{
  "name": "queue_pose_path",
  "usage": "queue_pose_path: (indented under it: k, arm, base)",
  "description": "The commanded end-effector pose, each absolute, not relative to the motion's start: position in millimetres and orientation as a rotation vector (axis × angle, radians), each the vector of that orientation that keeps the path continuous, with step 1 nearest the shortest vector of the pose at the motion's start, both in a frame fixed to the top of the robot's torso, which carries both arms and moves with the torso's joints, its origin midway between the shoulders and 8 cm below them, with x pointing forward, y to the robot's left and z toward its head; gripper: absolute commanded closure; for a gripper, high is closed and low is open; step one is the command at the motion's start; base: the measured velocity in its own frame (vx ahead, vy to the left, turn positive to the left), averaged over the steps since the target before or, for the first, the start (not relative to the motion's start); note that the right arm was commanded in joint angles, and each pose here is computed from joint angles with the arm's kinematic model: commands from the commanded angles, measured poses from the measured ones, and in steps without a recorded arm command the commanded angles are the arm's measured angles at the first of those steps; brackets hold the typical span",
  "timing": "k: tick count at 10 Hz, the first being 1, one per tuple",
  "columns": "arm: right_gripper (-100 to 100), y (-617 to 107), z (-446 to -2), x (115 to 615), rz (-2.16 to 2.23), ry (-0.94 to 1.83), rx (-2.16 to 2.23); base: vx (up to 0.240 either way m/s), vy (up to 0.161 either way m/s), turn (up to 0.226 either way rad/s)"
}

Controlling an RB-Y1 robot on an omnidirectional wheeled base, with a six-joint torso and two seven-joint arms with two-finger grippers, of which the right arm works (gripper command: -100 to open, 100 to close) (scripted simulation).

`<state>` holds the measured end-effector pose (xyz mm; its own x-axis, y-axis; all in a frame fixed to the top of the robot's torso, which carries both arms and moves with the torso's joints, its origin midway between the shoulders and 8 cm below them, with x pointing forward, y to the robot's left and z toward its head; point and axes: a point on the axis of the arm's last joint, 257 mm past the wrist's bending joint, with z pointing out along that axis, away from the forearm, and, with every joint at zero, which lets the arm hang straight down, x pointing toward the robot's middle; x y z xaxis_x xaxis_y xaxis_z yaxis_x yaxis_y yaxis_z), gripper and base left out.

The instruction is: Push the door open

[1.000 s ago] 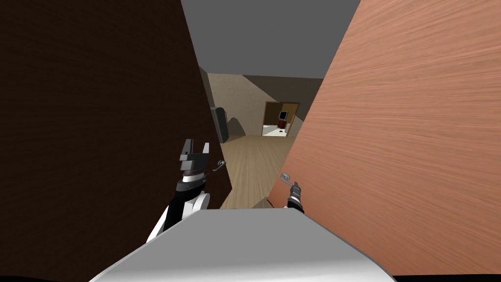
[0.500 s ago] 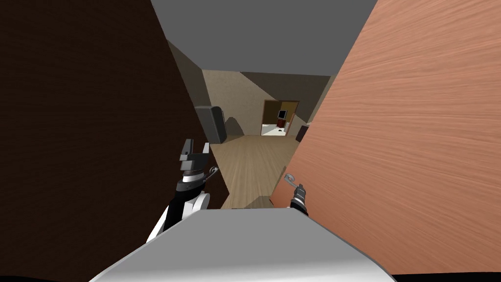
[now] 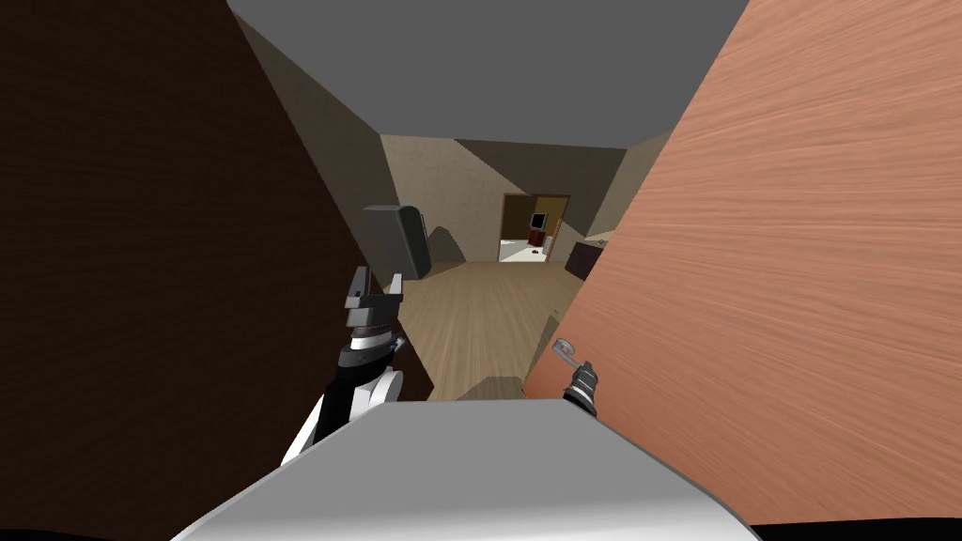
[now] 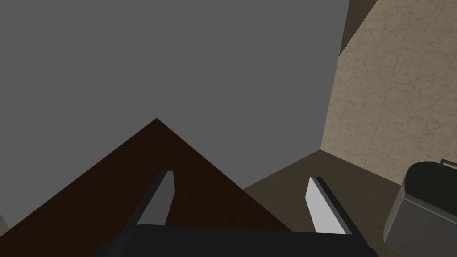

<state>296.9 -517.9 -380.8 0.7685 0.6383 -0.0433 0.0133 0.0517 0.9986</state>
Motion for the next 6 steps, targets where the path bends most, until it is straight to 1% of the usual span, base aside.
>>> queue_pose_path:
  k: [1,6]
  arm:
    - [100,-525,-376,287,0.493,0.526,1.455]
    - [100,-521,-389,265,0.454,0.460,1.512]
  base:
    - [0.194,-0.027,-0.048]
    - [0.155,0.006,-0.035]
